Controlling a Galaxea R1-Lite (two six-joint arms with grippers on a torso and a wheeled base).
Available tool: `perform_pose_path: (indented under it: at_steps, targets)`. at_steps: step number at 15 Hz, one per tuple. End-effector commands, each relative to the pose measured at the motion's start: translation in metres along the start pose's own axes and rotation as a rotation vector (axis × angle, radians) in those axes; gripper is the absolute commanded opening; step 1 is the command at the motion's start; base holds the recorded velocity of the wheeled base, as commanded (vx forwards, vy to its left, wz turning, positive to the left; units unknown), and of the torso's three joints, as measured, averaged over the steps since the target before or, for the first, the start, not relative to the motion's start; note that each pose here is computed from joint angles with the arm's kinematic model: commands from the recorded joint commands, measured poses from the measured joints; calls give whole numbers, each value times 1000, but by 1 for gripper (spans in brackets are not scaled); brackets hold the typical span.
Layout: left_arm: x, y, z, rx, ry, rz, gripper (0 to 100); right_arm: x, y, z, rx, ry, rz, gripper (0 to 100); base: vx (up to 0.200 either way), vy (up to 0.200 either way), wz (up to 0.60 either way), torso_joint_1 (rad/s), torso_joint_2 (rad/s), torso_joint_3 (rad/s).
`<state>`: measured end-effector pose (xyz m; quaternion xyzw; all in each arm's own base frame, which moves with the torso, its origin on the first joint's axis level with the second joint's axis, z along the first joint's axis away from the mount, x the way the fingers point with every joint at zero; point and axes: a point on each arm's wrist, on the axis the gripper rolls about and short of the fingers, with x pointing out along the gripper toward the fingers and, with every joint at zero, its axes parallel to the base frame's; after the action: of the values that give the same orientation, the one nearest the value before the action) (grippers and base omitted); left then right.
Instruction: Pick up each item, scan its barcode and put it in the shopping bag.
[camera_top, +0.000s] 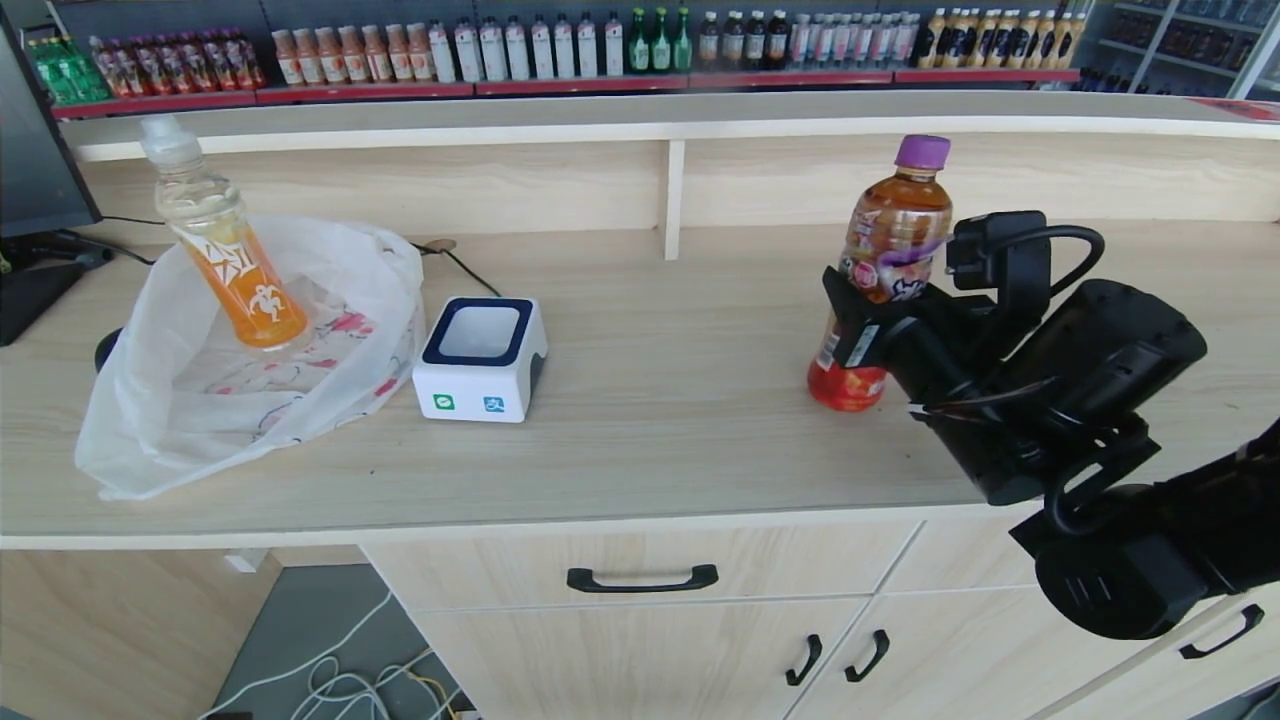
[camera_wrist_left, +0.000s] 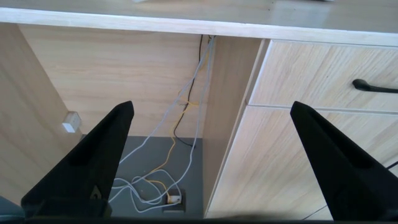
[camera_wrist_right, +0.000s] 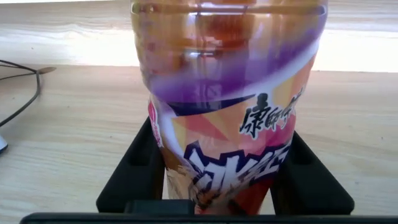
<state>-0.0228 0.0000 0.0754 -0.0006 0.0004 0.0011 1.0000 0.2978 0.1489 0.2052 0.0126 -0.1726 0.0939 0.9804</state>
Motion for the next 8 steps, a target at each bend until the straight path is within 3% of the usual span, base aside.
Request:
perform_pose_path:
  at_steps: [1, 5, 8]
  targets:
    - [0, 0, 0, 0, -1, 1, 100, -9, -3, 15, 8, -28, 3, 0, 0, 0, 0, 0, 0, 0]
    - [0, 0, 0, 0, -1, -1, 100, -50, -8, 37, 27, -24, 32, 0, 0, 0, 0, 0, 0, 0]
    - [0, 0, 0, 0, -1, 1, 100, -74, -5, 61, 76, -74, 74, 0, 0, 0, 0, 0, 0, 0]
